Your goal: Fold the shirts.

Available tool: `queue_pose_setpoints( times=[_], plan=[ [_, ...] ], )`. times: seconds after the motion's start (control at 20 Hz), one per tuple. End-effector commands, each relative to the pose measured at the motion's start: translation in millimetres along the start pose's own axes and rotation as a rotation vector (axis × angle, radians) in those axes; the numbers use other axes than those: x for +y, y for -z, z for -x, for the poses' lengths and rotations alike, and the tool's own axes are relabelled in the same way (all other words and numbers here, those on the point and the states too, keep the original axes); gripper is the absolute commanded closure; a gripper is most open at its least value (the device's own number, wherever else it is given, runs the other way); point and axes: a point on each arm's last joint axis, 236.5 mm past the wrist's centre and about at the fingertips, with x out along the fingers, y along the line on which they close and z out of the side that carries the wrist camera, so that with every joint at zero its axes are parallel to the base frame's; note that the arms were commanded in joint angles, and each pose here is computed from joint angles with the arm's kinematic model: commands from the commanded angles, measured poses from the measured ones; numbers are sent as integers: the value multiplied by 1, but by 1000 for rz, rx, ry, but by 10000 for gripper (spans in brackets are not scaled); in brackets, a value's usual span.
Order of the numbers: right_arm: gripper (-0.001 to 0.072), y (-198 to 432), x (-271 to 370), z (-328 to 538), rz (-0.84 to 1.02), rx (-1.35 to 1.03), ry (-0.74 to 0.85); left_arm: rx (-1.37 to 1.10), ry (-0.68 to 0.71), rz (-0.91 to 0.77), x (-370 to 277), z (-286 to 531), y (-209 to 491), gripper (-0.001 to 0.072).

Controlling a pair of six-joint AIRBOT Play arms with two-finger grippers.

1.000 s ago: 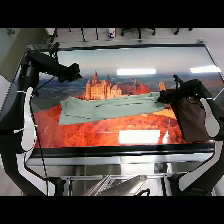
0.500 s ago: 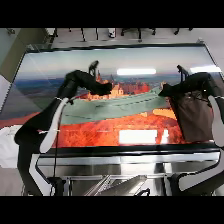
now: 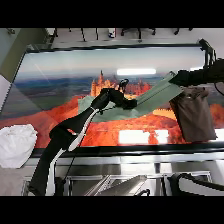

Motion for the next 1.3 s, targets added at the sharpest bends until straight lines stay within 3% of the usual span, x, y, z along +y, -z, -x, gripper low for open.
queue_pose_setpoints(
  times=[0.0, 0.15, 0.3, 0.45, 0.6, 0.9, 0.95, 1.0, 1.05, 1.25],
  plan=[
    [695, 3, 11, 13, 14, -2, -7, 16, 84, 65, -21, 2, 1, 694],
    [695, 3, 13, 12, 4, -2, -14, -4, 162, 54, -41, 74, -21, 695],
    [695, 3, 35, 8, -8, 3, -80, -155, 160, -18, -41, 221, -60, 695],
    [695, -6, 104, -5, 18, -28, -261, -431, 47, -64, -27, 416, -66, 695],
    [695, -8, 189, -53, 117, -78, -341, -682, -84, -93, -34, 568, -15, 695],
    [689, 75, 336, -255, 141, -204, -361, -977, -375, -94, -39, 696, 76, 695],
    [544, 100, 346, -287, 144, -238, -335, -1014, -399, -67, -35, 702, 82, 695],
    [273, 119, 348, -309, 119, -253, -315, -1033, -410, -40, -28, 702, 87, 695],
    [177, 134, 346, -324, 103, -241, -303, -1040, -415, -17, -21, 698, 91, 695],
    [184, 100, 315, -296, 144, -163, -294, -1032, -408, 47, 11, 672, 96, 695]
  ],
)
